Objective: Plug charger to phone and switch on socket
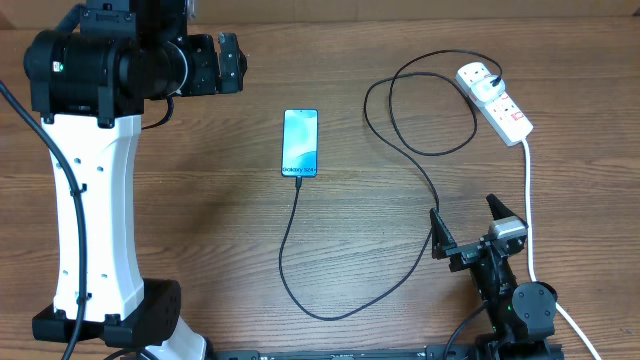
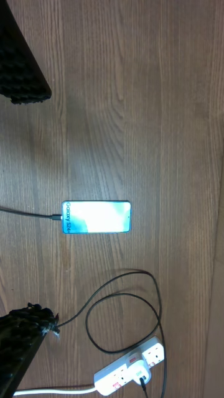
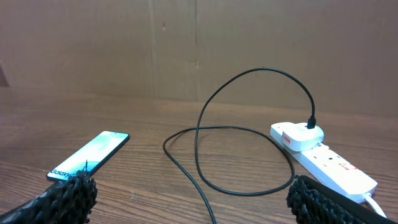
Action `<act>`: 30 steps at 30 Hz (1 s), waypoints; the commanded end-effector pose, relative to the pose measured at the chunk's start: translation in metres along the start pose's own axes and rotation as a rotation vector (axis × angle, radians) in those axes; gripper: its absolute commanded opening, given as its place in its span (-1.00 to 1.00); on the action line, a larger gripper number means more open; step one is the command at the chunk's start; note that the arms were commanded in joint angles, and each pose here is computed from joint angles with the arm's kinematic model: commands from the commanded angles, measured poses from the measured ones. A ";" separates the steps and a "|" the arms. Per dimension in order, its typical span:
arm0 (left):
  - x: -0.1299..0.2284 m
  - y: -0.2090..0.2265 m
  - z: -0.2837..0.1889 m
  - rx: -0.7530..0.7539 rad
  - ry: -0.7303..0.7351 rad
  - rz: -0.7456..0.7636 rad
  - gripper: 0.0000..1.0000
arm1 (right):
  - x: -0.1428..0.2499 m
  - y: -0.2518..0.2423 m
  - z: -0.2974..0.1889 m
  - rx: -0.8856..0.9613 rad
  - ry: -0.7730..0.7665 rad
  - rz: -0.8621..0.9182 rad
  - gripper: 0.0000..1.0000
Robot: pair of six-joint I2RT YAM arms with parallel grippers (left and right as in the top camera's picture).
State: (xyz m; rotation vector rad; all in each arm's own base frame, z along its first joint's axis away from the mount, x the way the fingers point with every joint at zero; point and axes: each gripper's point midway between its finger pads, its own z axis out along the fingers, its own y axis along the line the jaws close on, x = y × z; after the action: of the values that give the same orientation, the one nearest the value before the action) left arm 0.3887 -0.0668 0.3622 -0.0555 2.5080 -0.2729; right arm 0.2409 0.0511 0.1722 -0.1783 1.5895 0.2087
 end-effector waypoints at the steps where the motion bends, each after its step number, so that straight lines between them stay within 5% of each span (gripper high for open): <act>1: -0.001 0.004 0.004 -0.013 0.004 -0.006 1.00 | 0.002 -0.003 0.000 0.020 -0.002 0.020 1.00; 30: -0.001 0.004 0.004 -0.013 0.004 -0.006 1.00 | 0.001 -0.006 0.000 0.034 -0.006 0.053 1.00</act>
State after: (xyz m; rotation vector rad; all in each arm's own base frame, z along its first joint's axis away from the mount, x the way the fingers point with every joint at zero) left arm 0.3887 -0.0668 0.3622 -0.0555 2.5080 -0.2729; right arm 0.2423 0.0449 0.1710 -0.1086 1.6012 0.2186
